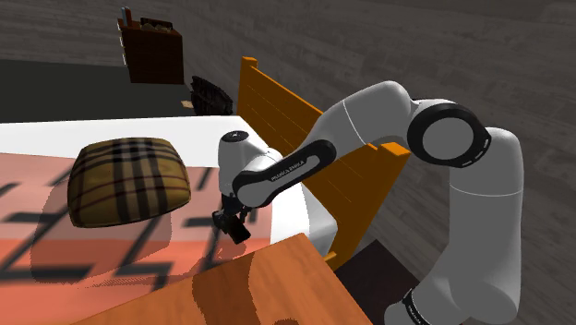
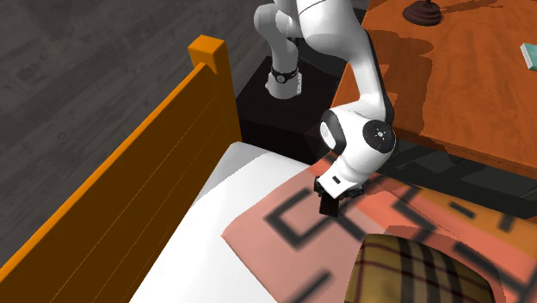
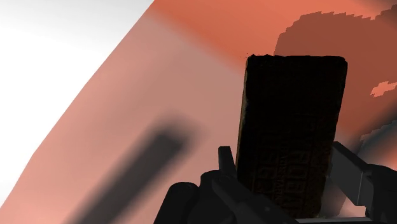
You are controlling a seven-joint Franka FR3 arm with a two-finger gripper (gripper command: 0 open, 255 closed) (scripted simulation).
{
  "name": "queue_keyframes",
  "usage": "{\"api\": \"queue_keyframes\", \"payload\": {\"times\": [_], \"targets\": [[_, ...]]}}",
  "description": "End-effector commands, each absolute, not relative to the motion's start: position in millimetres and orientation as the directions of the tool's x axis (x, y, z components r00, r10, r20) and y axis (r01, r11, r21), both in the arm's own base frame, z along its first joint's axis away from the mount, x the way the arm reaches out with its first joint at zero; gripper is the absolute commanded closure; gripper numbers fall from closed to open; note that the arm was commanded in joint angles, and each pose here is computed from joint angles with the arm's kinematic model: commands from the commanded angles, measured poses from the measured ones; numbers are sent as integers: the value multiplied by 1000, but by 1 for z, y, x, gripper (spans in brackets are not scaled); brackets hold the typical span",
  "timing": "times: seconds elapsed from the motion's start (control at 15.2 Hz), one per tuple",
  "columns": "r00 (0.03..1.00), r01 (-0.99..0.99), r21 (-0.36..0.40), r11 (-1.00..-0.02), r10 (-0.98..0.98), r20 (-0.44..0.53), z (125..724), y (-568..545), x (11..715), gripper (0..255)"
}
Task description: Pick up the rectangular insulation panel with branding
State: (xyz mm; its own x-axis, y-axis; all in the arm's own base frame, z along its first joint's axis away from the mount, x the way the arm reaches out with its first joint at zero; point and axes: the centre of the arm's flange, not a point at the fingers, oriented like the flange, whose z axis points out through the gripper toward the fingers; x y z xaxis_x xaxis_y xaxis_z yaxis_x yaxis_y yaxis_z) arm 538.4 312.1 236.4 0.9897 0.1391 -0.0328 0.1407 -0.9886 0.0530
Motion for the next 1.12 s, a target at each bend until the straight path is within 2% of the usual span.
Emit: {"api": "queue_keyframes", "payload": {"times": [0.0, 1.06], "targets": [[990, 141, 53, -989, 139, -34, 241, 312, 538, 255], [990, 141, 53, -989, 139, -34, 316, 312, 538, 255]]}}
